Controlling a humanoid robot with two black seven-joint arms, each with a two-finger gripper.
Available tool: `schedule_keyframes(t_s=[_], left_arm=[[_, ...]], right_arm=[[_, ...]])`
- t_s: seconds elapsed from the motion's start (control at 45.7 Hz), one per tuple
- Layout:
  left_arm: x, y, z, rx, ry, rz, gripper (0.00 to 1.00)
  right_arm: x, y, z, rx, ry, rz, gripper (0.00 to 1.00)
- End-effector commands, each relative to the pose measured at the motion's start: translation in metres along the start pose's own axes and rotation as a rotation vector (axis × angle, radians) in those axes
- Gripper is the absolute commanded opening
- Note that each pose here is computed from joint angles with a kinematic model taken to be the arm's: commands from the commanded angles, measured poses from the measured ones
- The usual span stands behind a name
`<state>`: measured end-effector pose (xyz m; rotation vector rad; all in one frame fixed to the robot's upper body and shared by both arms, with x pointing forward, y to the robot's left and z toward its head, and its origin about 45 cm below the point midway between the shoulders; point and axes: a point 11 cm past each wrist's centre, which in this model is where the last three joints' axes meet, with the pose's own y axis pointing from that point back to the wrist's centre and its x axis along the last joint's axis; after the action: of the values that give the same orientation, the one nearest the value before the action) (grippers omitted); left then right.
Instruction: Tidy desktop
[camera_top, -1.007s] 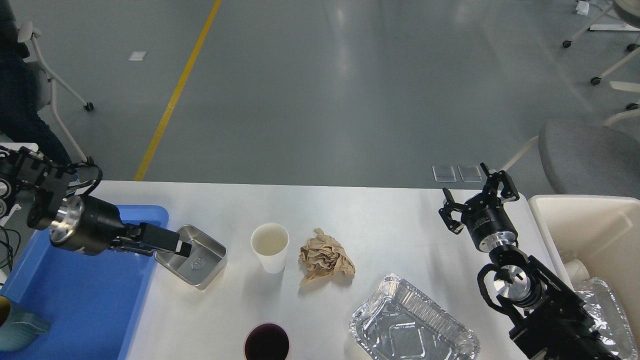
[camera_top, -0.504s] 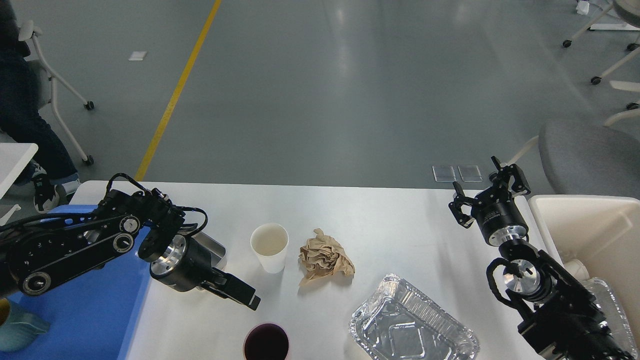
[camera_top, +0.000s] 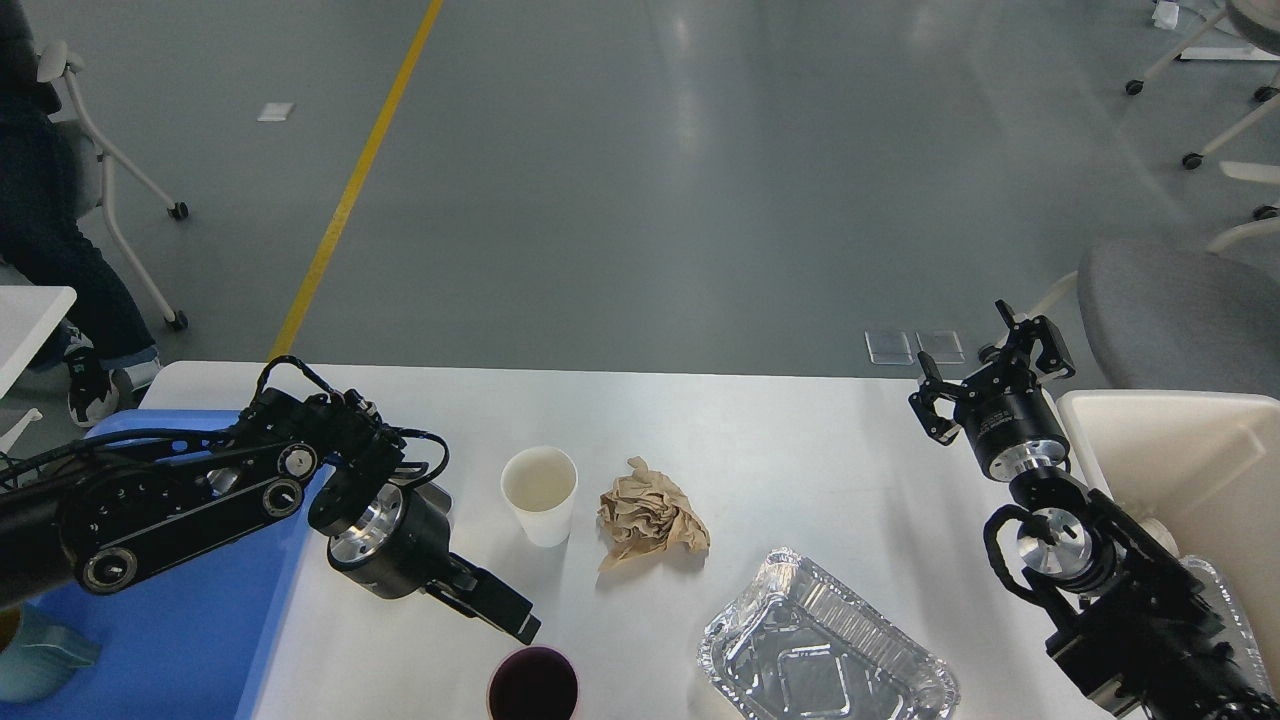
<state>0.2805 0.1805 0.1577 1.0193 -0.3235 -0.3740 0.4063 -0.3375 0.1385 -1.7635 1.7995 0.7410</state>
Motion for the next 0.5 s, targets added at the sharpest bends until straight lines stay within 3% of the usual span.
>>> schedule_keyframes(t_s=[0.0, 0.482], left_arm=[[-0.007, -0.006, -0.002, 0.000, 0.006, -0.022, 0.99], [-0.014, -0.035, 0.005, 0.034, -0.037, -0.080, 0.99]], right_arm=[[0.000, 0.000, 0.000, -0.001, 0.001, -0.002, 1.00], [0.005, 0.000, -0.010, 0.011, 0.020, 0.001, 1.00]])
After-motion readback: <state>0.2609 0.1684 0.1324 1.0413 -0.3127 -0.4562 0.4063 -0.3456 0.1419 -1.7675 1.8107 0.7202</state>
